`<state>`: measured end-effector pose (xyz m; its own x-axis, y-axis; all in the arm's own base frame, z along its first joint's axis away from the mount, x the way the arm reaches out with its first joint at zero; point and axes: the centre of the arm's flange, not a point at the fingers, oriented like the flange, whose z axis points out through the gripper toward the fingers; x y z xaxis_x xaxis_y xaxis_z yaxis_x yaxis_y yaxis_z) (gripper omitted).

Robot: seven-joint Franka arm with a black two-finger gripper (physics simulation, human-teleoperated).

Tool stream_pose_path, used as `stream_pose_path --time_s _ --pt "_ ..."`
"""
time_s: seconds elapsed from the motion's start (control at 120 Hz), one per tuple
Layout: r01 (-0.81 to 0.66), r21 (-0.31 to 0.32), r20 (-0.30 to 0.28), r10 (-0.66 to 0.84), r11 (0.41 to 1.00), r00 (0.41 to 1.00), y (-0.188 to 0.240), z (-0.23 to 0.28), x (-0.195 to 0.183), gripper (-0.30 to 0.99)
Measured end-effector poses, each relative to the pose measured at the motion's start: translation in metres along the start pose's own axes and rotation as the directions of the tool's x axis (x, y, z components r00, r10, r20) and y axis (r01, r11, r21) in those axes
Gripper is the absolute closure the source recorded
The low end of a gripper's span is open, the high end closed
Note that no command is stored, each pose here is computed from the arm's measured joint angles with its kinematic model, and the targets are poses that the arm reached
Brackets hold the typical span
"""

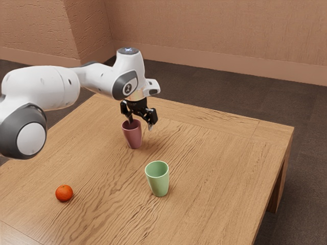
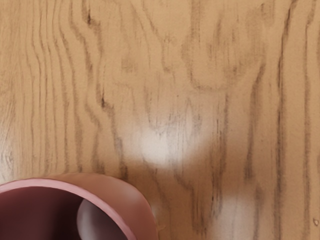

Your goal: Place the left cup onto the right cup

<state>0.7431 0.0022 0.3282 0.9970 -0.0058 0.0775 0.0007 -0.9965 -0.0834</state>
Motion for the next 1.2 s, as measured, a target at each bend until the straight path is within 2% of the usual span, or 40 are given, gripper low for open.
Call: stream_pose_path --time_s 0.142,0.258,0.567,0.7,1.0,1.2 --pt "0.002 -0.003 0.01 -0.002 1.0 1.0 0.0 0.016 0.0 0.02" --pt "0.013 -0.014 0.015 -0.013 1.0 1.0 -0.001 0.027 0.0 0.1" --pt "0.024 -0.021 0.008 -0.024 0.999 1.0 -0.004 0.03 0.001 0.55" --pt "0.027 -0.018 0.007 -0.027 0.999 1.0 -0.008 0.03 0.001 0.68" --pt "0.05 0.003 0.016 -0.05 0.999 0.999 -0.029 0.032 -0.002 0.75" --pt "0.042 -0.001 -0.019 -0.042 0.999 0.999 -0.024 -0.012 0.0 0.75"
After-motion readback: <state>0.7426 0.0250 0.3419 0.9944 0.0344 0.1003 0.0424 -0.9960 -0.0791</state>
